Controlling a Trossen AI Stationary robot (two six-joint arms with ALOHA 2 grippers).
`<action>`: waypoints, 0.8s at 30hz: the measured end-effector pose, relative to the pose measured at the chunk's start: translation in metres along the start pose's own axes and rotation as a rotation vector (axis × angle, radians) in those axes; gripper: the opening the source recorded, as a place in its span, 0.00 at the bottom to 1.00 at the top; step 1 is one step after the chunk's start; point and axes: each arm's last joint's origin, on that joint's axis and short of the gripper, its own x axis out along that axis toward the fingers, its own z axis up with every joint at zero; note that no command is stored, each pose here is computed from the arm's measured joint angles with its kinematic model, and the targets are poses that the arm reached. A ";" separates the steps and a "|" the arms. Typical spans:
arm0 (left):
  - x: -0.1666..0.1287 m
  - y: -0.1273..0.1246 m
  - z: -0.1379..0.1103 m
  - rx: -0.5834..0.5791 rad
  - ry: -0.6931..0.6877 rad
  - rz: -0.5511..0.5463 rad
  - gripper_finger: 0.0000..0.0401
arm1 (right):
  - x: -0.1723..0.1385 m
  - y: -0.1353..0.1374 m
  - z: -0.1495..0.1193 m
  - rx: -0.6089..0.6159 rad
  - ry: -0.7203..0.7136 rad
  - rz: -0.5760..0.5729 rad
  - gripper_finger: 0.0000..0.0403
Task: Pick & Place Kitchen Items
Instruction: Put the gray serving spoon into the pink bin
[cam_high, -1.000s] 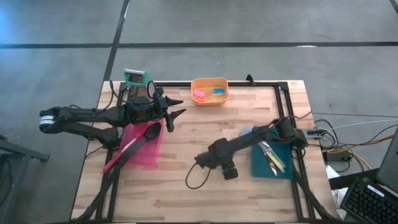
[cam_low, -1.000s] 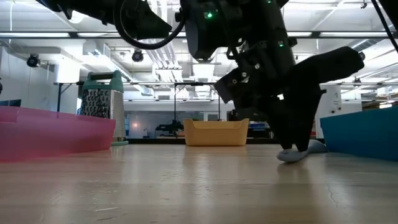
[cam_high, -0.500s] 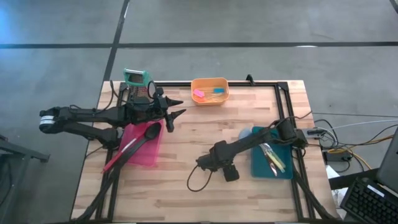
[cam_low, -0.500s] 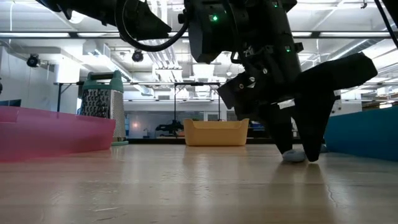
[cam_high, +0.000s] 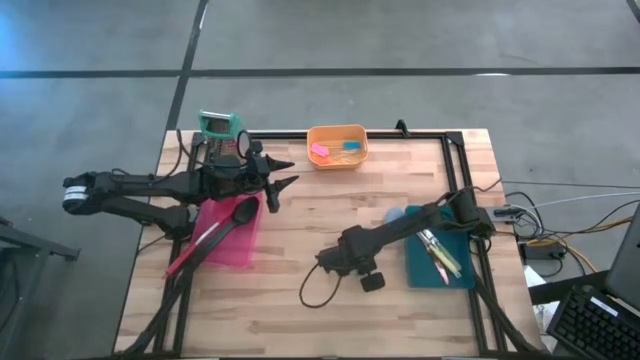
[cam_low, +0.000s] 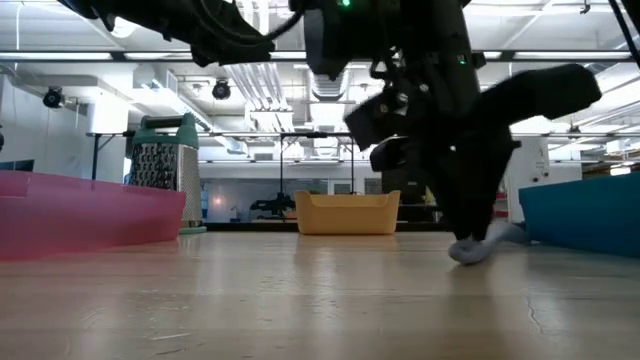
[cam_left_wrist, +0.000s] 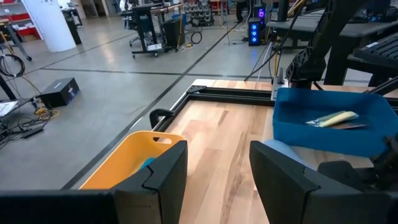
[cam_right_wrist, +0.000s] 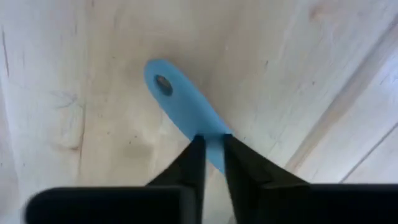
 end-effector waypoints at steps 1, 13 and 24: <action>0.000 0.000 0.000 0.000 -0.001 0.000 0.44 | -0.002 0.000 0.001 0.002 -0.005 -0.005 0.09; -0.001 0.000 0.000 -0.006 0.000 0.000 0.44 | -0.032 -0.002 0.009 -0.056 -0.004 -0.162 0.01; -0.002 0.001 0.001 -0.006 0.001 0.000 0.44 | -0.071 0.011 -0.008 -0.281 0.183 -0.297 0.02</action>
